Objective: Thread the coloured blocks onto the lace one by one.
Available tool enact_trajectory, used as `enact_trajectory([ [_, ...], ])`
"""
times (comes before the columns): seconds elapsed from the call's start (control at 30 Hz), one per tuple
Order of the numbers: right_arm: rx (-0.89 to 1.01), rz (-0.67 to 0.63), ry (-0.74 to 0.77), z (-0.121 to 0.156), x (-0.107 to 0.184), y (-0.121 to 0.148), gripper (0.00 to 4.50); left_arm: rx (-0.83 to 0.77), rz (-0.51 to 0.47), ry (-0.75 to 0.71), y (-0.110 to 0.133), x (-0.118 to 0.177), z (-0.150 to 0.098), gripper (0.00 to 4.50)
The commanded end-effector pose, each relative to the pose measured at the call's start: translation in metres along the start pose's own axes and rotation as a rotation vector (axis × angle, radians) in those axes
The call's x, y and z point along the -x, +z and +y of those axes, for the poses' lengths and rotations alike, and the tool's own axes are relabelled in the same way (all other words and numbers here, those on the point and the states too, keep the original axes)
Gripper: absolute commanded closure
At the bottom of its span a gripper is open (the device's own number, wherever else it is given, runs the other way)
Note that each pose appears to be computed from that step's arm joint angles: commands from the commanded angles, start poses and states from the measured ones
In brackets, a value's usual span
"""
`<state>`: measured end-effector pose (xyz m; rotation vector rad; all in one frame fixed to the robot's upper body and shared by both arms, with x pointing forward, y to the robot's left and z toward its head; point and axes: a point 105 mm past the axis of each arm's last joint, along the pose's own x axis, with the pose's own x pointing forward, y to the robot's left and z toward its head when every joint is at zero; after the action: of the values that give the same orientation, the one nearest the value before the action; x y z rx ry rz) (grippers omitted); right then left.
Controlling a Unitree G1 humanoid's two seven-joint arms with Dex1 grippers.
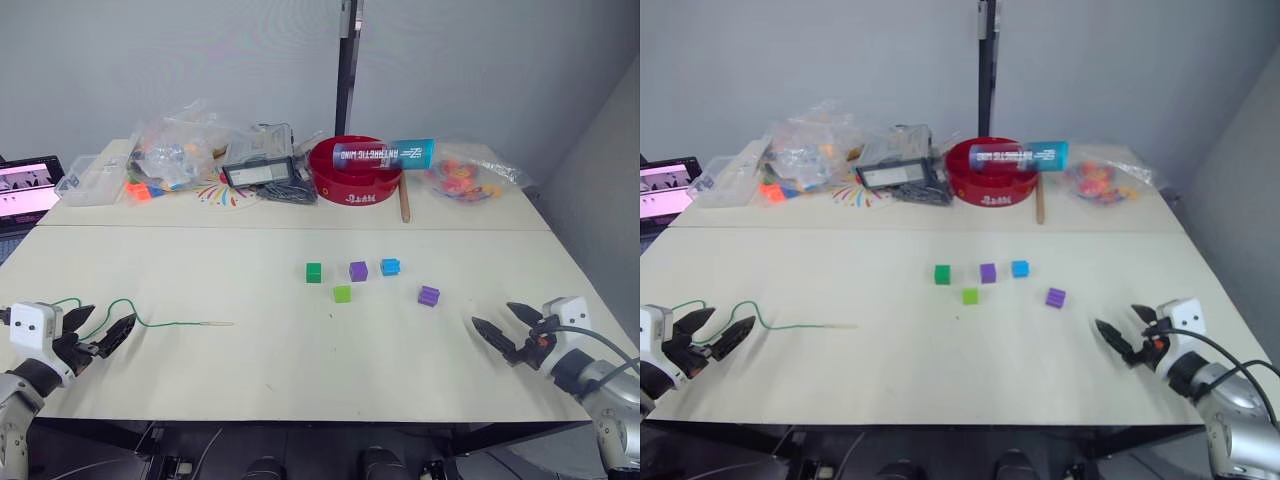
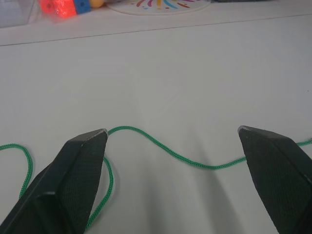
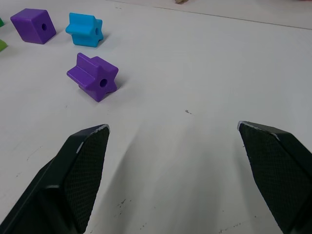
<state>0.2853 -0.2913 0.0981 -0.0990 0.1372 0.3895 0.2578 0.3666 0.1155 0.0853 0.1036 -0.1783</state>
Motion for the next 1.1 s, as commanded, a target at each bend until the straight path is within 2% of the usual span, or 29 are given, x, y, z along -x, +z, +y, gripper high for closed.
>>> enact_trajectory([
  [0.03,0.015,-0.056,-0.024,-0.006,0.002,0.012,0.03,-0.047,-0.041,0.023,0.015,0.003,0.006,0.00],
  [0.17,0.009,-0.064,-0.027,-0.006,-0.001,0.012,0.03,-0.023,-0.068,-0.001,0.017,0.002,0.001,0.00],
  [0.3,0.012,-0.085,0.014,0.003,-0.007,0.019,0.03,-0.008,-0.062,-0.156,0.019,-0.007,-0.024,0.00],
  [0.37,0.021,-0.112,0.109,0.019,-0.015,0.033,0.03,-0.039,-0.022,-0.286,0.020,-0.016,-0.040,0.00],
  [0.47,0.053,-0.109,0.269,0.042,-0.022,0.046,0.03,-0.086,0.042,-0.430,0.022,-0.025,-0.049,0.00],
  [0.67,0.123,-0.037,0.594,0.082,-0.025,0.063,0.03,-0.221,0.177,-0.746,0.028,-0.043,-0.067,0.00],
  [0.77,0.150,-0.007,0.721,0.102,-0.025,0.069,0.03,-0.296,0.254,-0.902,0.020,-0.051,-0.078,0.00],
  [0.9,0.147,-0.028,0.770,0.118,-0.029,0.078,0.03,-0.376,0.320,-1.003,0.010,-0.061,-0.081,0.00],
  [1.1,0.142,-0.075,0.753,0.132,-0.032,0.084,0.03,-0.396,0.370,-1.000,-0.004,-0.077,-0.079,0.00],
])
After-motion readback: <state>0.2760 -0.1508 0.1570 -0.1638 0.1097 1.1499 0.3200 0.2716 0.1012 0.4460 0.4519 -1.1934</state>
